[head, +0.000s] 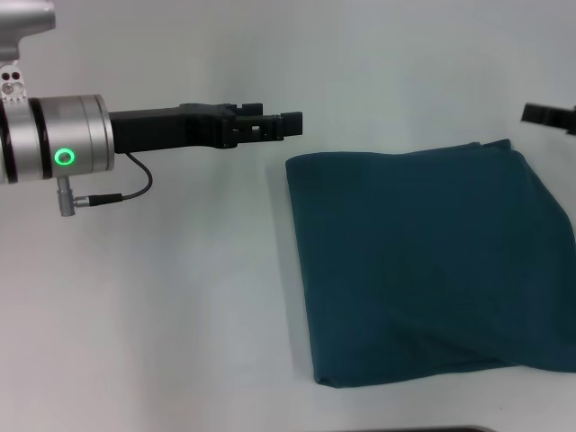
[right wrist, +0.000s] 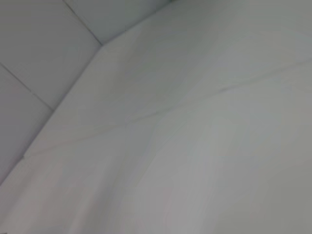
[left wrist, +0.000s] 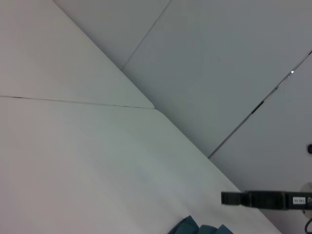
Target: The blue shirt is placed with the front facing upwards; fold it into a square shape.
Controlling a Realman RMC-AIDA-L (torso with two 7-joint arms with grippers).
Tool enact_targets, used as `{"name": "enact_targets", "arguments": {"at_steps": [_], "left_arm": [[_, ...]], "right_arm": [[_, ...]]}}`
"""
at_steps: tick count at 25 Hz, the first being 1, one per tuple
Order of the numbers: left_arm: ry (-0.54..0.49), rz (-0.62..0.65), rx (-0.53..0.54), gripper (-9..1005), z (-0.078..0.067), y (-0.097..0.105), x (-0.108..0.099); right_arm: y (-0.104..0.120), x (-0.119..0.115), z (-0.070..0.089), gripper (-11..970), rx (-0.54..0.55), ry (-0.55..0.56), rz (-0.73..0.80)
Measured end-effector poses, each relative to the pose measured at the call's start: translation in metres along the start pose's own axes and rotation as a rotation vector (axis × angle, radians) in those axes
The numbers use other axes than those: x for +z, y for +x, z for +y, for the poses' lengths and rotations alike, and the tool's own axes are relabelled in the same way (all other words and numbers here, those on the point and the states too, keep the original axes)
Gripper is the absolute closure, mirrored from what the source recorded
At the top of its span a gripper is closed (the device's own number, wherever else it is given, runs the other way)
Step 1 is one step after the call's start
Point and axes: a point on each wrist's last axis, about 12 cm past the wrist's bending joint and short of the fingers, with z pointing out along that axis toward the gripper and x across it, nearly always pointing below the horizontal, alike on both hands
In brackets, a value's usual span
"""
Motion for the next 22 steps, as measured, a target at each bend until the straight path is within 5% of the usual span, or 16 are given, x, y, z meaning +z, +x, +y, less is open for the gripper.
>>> {"name": "enact_targets", "arguments": {"at_steps": [18, 22], "left_arm": [[0.065, 0.038, 0.004, 60, -0.006, 0.005, -0.007], [0.103, 0.053, 0.013, 60, -0.009, 0.012, -0.013]], "right_arm": [[0.006, -0.048, -0.005, 888, 0.006, -0.077, 0.059], [0.012, -0.052, -0.002, 776, -0.014, -0.118, 0.075]]}}
